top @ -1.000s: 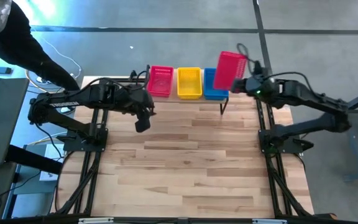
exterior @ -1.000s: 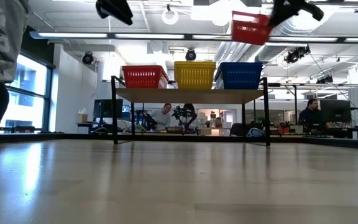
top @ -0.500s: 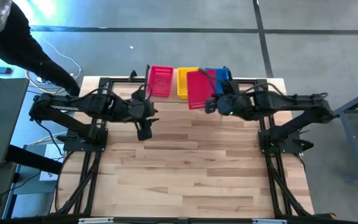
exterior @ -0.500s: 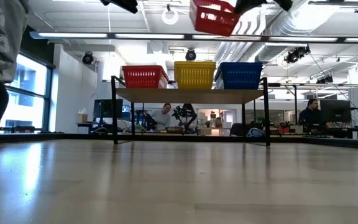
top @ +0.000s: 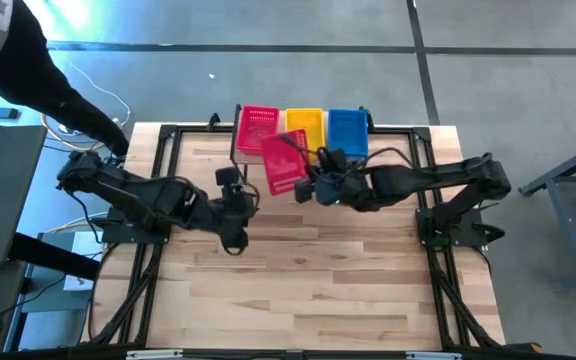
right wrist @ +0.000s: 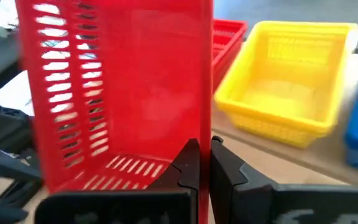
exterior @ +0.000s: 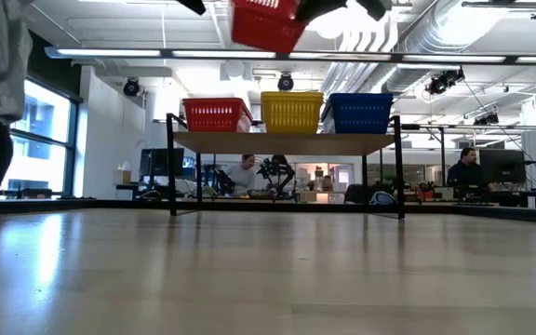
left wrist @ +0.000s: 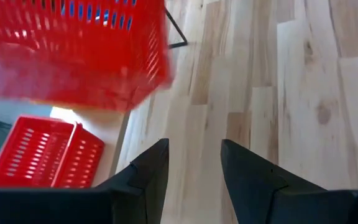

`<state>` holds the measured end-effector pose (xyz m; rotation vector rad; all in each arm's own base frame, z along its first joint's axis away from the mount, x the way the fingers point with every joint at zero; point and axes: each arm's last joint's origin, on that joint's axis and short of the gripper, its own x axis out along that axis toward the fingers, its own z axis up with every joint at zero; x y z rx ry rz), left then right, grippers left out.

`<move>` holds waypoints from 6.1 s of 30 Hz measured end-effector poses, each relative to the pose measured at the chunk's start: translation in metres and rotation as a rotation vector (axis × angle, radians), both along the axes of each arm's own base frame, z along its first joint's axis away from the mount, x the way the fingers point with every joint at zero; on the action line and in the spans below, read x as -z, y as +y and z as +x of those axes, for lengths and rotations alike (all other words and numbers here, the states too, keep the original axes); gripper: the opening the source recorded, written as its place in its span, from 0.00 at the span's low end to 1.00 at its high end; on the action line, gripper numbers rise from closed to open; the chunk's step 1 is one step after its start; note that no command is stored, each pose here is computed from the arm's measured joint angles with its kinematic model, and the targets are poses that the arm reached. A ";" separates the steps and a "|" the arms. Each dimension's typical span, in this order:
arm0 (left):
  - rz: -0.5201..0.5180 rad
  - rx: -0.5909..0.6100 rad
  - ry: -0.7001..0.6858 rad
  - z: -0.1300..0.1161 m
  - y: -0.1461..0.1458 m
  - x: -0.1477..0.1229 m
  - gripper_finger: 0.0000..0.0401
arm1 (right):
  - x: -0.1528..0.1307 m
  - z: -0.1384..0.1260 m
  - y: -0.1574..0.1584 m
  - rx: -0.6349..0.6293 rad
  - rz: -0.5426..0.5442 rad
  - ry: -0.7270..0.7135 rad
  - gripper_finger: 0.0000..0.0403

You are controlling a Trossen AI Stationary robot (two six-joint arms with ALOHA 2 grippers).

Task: Stack baskets on shelf by color
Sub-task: Stack the red basket on top of the red basket on the shelf, then return to Home Position

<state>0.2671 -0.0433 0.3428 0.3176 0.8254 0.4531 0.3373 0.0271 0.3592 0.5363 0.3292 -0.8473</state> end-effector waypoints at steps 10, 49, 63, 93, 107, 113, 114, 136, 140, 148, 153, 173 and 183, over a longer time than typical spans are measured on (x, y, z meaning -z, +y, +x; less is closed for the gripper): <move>0.146 0.010 0.010 0.006 -0.029 0.011 0.34 | 0.031 0.035 0.008 -0.044 0.023 -0.003 0.00; 0.317 -0.143 0.075 0.012 -0.018 0.026 0.34 | 0.023 0.050 0.015 -0.144 0.089 -0.160 0.00; 0.223 -0.178 0.130 0.010 -0.004 0.031 0.32 | 0.015 0.054 0.016 -0.190 0.086 -0.236 0.00; 0.279 -0.113 0.276 -0.003 0.007 0.025 0.00 | -0.017 0.036 -0.022 -0.203 -0.052 -0.230 0.29; 0.077 0.077 0.217 -0.031 0.086 -0.018 0.00 | -0.062 -0.002 -0.034 -0.294 -0.191 -0.262 0.29; 0.042 0.134 0.183 -0.038 0.127 -0.022 0.00 | -0.064 -0.005 -0.034 -0.296 -0.192 -0.267 0.29; 0.042 0.135 0.186 -0.040 0.133 -0.022 0.00 | -0.065 -0.006 -0.034 -0.296 -0.193 -0.269 0.29; -0.077 0.145 0.194 -0.043 0.202 0.000 0.00 | -0.077 -0.025 -0.086 -0.269 -0.289 -0.224 0.29; -0.089 0.130 0.215 -0.042 0.207 0.004 0.00 | -0.076 -0.026 -0.094 -0.278 -0.280 -0.223 0.29; -0.117 0.127 0.229 -0.038 0.213 0.012 0.00 | -0.076 -0.027 -0.100 -0.295 -0.270 -0.220 0.29; -0.130 0.111 0.217 -0.039 0.213 0.012 0.01 | -0.074 -0.027 -0.100 -0.301 -0.264 -0.209 0.29; -0.214 -0.015 0.113 -0.035 0.212 0.010 0.36 | -0.071 -0.027 -0.099 -0.327 -0.246 -0.184 0.29; -0.195 0.000 0.053 -0.042 0.192 -0.008 0.44 | -0.071 -0.027 -0.098 -0.346 -0.232 -0.187 0.29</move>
